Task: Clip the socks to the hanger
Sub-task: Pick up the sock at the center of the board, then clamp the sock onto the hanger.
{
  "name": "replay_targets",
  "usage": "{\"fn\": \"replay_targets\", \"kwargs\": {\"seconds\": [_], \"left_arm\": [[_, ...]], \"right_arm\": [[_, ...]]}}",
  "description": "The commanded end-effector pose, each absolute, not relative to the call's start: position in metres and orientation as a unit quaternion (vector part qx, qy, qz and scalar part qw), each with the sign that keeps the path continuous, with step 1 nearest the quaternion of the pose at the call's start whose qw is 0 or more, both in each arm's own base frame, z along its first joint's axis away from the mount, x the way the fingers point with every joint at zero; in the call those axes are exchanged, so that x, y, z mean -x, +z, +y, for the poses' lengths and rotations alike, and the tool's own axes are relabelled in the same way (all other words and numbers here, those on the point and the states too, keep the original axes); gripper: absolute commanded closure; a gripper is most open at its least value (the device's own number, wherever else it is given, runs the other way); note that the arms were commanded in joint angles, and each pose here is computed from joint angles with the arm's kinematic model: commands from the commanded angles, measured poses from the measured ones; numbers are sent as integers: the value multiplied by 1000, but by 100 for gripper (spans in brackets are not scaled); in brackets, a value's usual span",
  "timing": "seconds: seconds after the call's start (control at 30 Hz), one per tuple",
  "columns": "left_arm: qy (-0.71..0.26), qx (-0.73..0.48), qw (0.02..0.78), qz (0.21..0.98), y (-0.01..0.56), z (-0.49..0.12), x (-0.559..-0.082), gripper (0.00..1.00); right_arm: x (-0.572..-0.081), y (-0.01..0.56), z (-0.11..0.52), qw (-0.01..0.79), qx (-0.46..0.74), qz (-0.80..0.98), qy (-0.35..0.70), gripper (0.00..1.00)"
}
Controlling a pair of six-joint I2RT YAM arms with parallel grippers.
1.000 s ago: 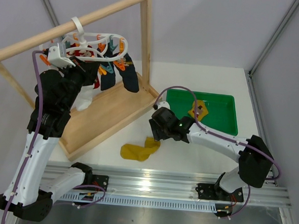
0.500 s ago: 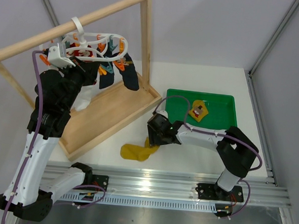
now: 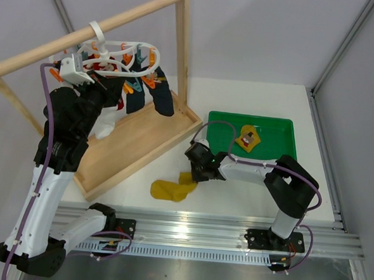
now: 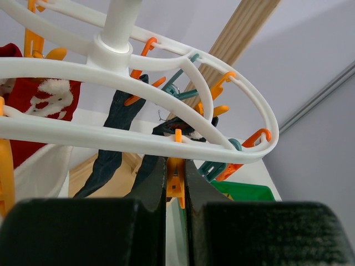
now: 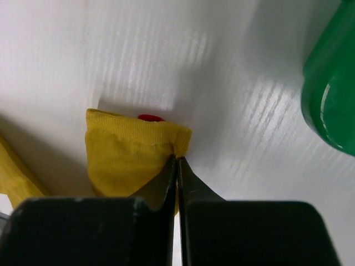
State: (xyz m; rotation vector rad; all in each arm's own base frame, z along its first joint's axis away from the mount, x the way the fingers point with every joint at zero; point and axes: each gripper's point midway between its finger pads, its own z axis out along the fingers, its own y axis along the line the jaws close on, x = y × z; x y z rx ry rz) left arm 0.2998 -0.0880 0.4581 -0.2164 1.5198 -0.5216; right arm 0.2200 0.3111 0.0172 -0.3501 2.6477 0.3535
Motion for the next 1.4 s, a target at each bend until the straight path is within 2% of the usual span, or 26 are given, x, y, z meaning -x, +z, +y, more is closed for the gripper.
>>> {"fn": "replay_targets", "kwargs": {"seconds": [0.0, 0.1, 0.17, 0.23, 0.27, 0.43, 0.6, 0.83, 1.37], "left_arm": [[-226, 95, 686, 685, 452, -87, -299, 96], [-226, 95, 687, 684, 454, -87, -297, 96], [-228, 96, 687, 684, 455, -86, -296, 96], [-230, 96, 688, 682, 458, -86, -295, 96], [-232, 96, 687, 682, 458, -87, -294, 96], [-238, 96, 688, 679, 465, -88, -291, 96], [-248, 97, 682, 681, 466, -90, -288, 97], [-260, 100, 668, 690, 462, -95, -290, 97], [-257, 129, 658, 696, 453, -91, -295, 98]], "right_arm": [[-223, 21, 312, 246, 180, 944, 127, 100], [-247, 80, 324, 350, 229, 896, 151, 100], [-262, 143, 334, 444, 264, 838, 174, 100], [-267, 186, 343, 498, 284, 794, 199, 100], [-270, 225, 349, 545, 279, 758, 227, 100], [-265, 313, 371, 638, 328, 640, 274, 100], [-266, 356, 394, 667, 362, 584, 287, 100], [-278, 394, 420, 710, 351, 538, 290, 100], [-280, 439, 450, 759, 264, 503, 318, 100]]}}
